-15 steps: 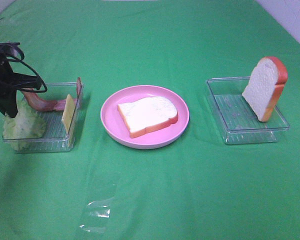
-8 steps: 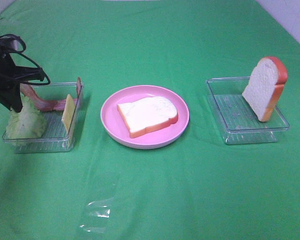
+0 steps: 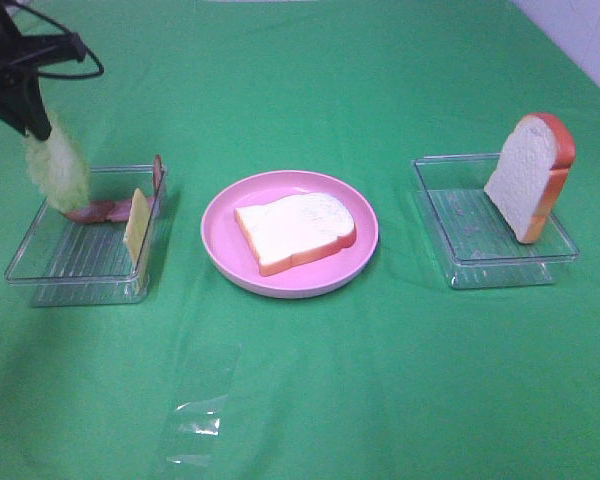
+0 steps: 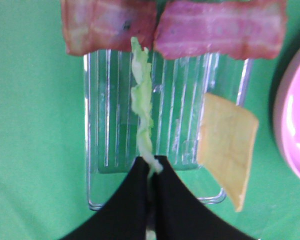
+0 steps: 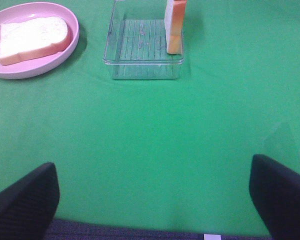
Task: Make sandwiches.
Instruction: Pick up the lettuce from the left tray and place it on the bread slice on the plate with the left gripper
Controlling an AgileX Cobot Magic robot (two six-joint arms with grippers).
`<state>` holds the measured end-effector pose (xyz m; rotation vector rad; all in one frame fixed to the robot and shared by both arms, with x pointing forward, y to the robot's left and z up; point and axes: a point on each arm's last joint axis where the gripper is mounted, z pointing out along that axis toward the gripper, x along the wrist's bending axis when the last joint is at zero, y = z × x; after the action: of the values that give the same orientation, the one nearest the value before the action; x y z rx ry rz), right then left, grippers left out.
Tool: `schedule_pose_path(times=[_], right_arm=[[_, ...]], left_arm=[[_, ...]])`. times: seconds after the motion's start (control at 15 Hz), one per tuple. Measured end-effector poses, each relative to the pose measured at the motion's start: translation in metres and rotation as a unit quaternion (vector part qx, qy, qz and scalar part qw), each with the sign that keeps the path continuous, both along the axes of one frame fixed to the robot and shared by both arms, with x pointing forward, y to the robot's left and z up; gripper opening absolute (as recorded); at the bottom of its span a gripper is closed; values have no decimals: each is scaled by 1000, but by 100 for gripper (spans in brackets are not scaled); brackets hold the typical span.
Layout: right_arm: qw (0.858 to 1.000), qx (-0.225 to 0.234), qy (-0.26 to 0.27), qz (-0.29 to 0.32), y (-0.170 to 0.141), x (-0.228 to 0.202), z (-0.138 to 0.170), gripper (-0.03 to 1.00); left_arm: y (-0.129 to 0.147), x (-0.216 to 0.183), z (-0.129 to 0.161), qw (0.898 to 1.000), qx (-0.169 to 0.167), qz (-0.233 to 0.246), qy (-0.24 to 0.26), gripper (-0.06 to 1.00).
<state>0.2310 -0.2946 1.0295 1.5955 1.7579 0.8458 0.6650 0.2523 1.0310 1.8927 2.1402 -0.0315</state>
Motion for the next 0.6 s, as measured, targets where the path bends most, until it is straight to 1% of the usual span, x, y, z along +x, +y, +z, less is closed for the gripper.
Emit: schedule_pose_path(times=[0.13, 0.2, 0.33, 0.4, 0.53, 0.6], right_arm=[[1000, 0, 0, 0, 0, 0, 0, 99], [1000, 0, 0, 0, 0, 0, 0, 99], [1000, 0, 0, 0, 0, 0, 0, 99], [1000, 0, 0, 0, 0, 0, 0, 99], [1000, 0, 0, 0, 0, 0, 0, 99], [1000, 0, 0, 0, 0, 0, 0, 99]], left_arm=[[-10, 5, 30, 999, -25, -4, -48, 0], [-18, 6, 41, 997, -35, -12, -64, 0], [-32, 5, 48, 996, -45, -27, -76, 0], [-55, 7, 52, 991, -68, -38, -109, 0], [-80, 11, 59, 980, -106, -41, -164, 0], [-97, 12, 63, 972, -127, -44, -190, 0]])
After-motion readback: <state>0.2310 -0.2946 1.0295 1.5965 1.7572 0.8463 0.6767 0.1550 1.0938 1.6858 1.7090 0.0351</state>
